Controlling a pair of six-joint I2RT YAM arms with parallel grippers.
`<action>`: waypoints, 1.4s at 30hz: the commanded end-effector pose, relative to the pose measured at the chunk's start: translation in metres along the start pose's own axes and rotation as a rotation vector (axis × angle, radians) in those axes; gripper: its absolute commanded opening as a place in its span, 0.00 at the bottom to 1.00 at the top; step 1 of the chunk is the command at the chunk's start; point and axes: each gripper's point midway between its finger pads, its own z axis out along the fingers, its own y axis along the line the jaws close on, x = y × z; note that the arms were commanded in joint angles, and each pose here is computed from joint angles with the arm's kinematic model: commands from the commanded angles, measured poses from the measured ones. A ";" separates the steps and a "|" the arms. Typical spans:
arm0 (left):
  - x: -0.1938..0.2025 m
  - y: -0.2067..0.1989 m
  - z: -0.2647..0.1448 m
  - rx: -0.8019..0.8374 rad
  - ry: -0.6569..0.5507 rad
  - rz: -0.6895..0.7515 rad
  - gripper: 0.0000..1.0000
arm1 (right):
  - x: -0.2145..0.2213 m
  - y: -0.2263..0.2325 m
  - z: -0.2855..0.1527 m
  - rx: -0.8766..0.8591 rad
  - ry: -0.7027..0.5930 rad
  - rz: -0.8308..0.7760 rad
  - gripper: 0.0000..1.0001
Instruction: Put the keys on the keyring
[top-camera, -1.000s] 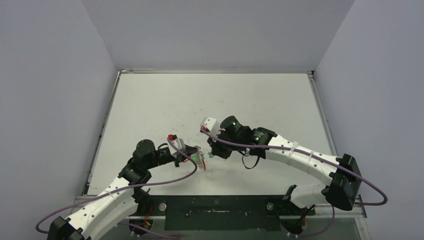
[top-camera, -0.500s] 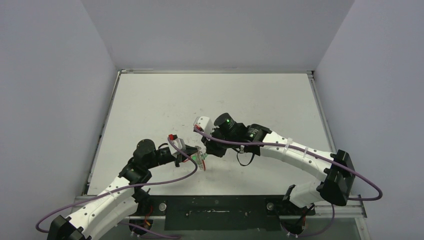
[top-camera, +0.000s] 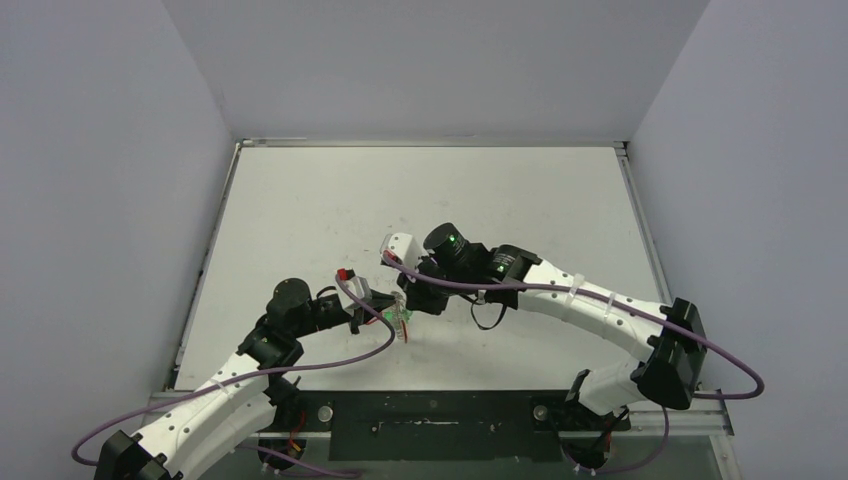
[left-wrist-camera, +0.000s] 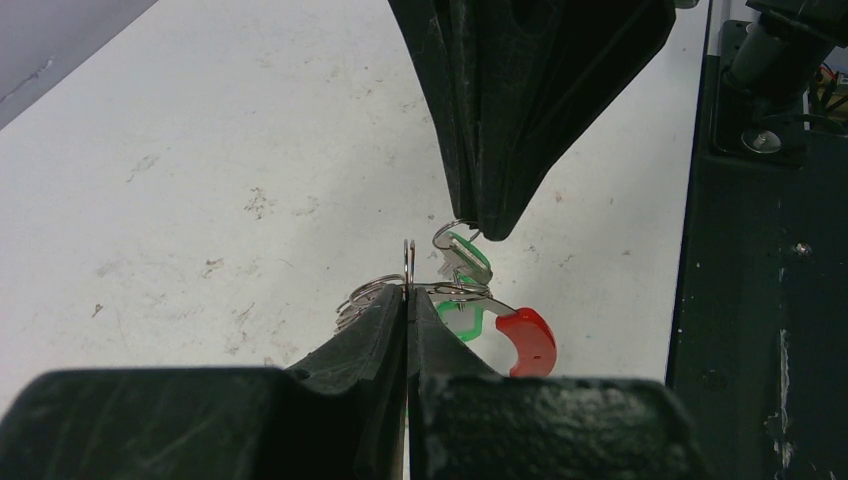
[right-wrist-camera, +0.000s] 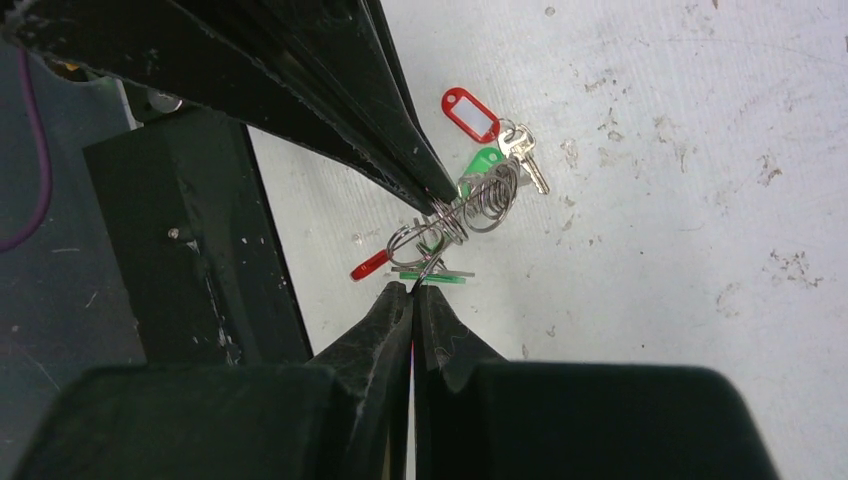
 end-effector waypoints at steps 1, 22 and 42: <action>-0.022 -0.001 0.003 0.016 -0.069 0.035 0.00 | -0.022 0.009 0.001 -0.047 -0.041 -0.035 0.00; -0.022 -0.002 0.002 0.022 -0.068 0.038 0.00 | -0.037 0.003 0.000 -0.004 -0.079 -0.033 0.00; -0.020 -0.003 0.002 0.022 -0.066 0.034 0.00 | -0.045 -0.003 -0.009 0.045 -0.131 -0.034 0.00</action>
